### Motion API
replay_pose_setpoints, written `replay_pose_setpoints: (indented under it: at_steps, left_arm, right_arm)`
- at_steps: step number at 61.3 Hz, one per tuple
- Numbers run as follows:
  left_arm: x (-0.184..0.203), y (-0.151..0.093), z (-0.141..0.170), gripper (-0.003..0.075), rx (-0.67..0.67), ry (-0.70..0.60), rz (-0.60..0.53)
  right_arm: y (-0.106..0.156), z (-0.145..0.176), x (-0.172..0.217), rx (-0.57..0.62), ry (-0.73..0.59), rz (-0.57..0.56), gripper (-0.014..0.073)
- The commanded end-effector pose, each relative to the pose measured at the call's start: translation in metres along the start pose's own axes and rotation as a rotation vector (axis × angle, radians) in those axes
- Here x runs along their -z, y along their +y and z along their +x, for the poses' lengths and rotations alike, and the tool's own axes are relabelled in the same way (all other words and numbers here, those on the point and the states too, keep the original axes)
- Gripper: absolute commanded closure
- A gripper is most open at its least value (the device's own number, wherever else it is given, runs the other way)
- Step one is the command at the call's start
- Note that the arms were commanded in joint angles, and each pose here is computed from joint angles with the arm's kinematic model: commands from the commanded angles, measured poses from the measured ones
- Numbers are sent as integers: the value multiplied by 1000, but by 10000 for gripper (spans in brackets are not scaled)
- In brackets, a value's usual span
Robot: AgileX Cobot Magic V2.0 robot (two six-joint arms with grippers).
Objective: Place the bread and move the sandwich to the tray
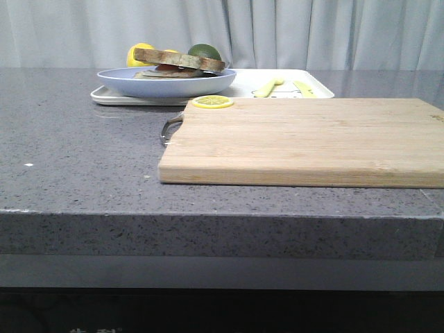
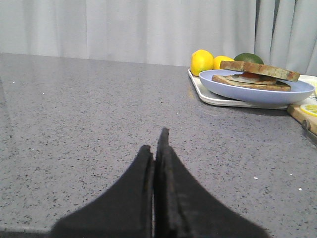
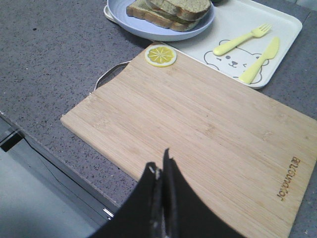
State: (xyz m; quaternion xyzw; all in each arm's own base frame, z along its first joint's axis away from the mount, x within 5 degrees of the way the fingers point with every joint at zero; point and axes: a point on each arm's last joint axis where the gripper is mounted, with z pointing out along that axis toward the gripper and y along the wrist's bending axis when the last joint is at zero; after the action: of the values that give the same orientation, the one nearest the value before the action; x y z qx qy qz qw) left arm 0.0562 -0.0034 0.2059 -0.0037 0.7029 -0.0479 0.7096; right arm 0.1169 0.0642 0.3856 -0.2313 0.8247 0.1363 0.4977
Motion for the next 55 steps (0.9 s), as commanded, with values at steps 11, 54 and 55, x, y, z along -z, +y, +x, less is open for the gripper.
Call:
replay_pose_setpoints:
  at_steps: [11,54,55]
  left_arm:
    - [2,-1,-8,738,6,-108,11]
    - [2,-1,-8,738,6,-108,11]
    - [2,-1,-8,738,6,-108,11]
  right_arm:
    - [-1,-12,7,9,-95,16,662]
    - [-24,167,8,-29,-631,588,662]
    - [-24,171,7,-30,-628,589,662]
